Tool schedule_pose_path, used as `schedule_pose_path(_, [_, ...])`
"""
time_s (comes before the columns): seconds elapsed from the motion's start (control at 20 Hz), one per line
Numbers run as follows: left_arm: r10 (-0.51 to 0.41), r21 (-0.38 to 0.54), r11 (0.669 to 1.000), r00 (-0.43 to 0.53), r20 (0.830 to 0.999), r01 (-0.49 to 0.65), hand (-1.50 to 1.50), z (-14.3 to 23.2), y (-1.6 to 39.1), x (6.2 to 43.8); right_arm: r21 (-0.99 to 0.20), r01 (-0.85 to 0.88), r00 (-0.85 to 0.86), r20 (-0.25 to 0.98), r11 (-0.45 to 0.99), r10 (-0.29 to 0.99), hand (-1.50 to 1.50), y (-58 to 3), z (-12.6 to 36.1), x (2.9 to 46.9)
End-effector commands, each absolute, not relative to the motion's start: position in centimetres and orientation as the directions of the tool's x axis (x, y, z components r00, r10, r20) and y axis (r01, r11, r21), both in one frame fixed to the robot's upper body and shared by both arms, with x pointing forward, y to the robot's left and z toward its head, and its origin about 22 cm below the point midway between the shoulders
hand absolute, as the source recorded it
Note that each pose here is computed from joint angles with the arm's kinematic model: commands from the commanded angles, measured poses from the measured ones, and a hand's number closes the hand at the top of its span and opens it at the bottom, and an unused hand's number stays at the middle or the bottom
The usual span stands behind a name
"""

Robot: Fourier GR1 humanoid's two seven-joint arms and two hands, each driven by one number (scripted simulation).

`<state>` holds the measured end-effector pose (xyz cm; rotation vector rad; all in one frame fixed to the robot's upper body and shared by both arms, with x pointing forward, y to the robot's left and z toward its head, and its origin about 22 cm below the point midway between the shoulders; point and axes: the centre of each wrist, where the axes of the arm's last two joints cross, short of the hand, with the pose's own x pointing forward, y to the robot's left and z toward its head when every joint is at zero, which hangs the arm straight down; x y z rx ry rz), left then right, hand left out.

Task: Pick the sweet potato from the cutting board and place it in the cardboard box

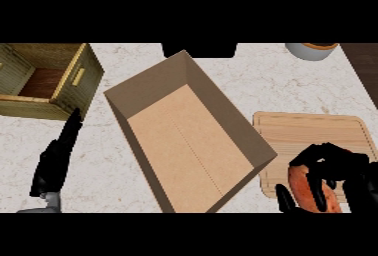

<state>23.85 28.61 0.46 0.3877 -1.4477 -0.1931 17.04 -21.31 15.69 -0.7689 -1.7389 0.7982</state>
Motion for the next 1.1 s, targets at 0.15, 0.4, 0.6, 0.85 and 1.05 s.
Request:
schedule_pose_path(0.15, [-0.351,0.363,0.927,0.128,0.928,-0.096,0.00,0.6,28.3,24.1,-0.763,0.098,-0.338,0.578,0.639,0.743,1.50,-18.1,19.3,17.7])
schedule_pose_path(0.4, [-0.356,0.368,0.926,0.122,0.926,-0.087,0.00,1.0,28.1,24.3,-0.801,0.072,-0.299,0.552,0.595,0.779,1.50,-11.8,20.4,22.3])
schedule_pose_path(0.6, [-0.355,0.366,0.926,0.115,0.928,-0.088,0.00,0.0,29.8,23.1,-0.813,0.030,-0.277,0.552,0.581,0.787,1.50,-8.8,19.1,25.1])
schedule_pose_path(0.85, [-0.359,0.369,0.926,0.111,0.927,-0.083,0.00,1.4,28.6,24.0,-0.827,-0.026,-0.234,0.552,0.562,0.800,1.50,-4.8,18.0,28.5])
schedule_pose_path(1.05, [-0.353,0.365,0.926,0.124,0.927,-0.091,0.00,0.3,27.9,24.1,-0.845,-0.058,-0.192,0.531,0.531,0.825,1.50,-3.7,15.6,31.3])
